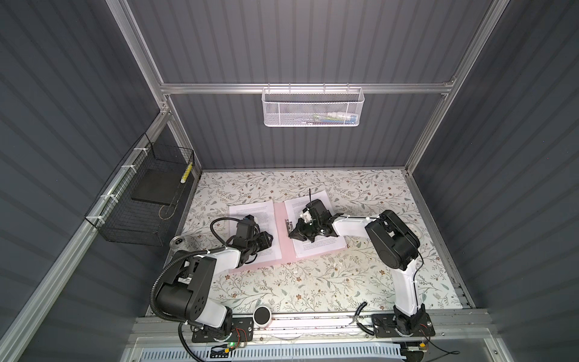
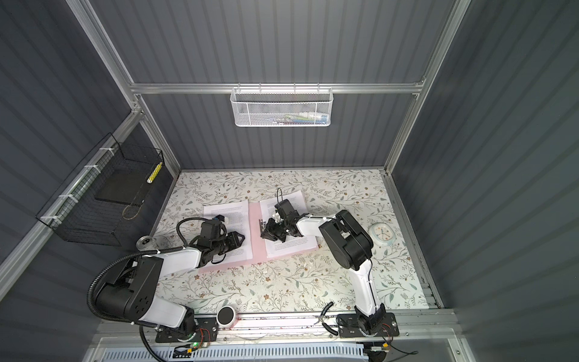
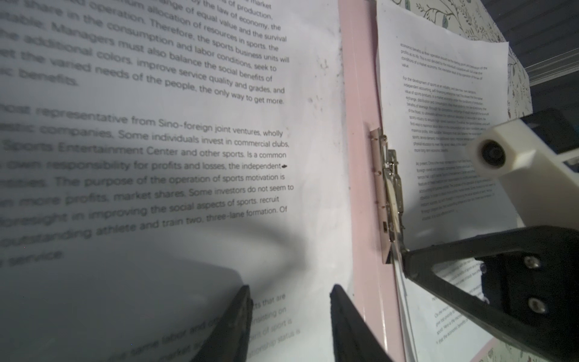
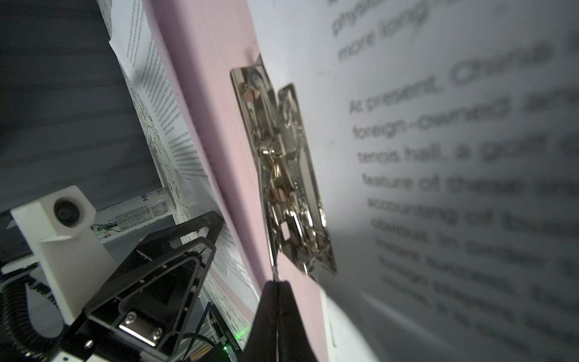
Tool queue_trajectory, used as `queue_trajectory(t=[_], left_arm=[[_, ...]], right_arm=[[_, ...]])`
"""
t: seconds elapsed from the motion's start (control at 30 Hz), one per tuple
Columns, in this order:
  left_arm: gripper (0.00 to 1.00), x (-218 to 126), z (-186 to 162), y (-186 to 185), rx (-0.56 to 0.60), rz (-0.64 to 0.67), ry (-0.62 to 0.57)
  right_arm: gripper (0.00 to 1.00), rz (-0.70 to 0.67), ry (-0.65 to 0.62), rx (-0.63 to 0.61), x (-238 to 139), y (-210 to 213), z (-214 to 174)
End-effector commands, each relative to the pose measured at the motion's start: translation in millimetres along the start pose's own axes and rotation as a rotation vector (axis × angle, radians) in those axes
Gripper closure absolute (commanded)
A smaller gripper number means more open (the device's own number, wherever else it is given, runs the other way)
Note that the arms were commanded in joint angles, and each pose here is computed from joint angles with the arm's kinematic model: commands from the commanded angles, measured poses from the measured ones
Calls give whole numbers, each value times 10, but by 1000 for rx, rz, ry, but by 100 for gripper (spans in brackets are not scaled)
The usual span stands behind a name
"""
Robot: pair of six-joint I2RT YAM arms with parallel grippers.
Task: Put the files into the folder
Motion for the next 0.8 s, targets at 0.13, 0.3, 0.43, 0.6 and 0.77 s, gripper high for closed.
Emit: queue_trajectory(t=[0.13,0.3,0.43,0.6,0.77], left_arm=[[57,33,-429,443,-44,146,160],[57,25,-423,448,-51,140,160],[57,23,-413,455,-63,131,160],[57,24,-416,459,-67,128,164],[57,31,-415,461,-69,127,166]], right_arm=[[100,-378,102,127,101,-1127,-446],[100,-417,112,116,95,-1239,-491],[100,-472,101,88,51,-1331,-480],[100,-498,114,86,46,-1420,-522],[100,-497,130,92,96,-1470,-550]])
Point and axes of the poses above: each gripper's point midway between its finger pads, its own x axis out along the fingers, its own y axis along the line the jaws close on, z = x × y, the point moved 1 cm from there along -x, back along the fingers, and after that the axes turned 8 degrees about -x, right-handed, at the moved point
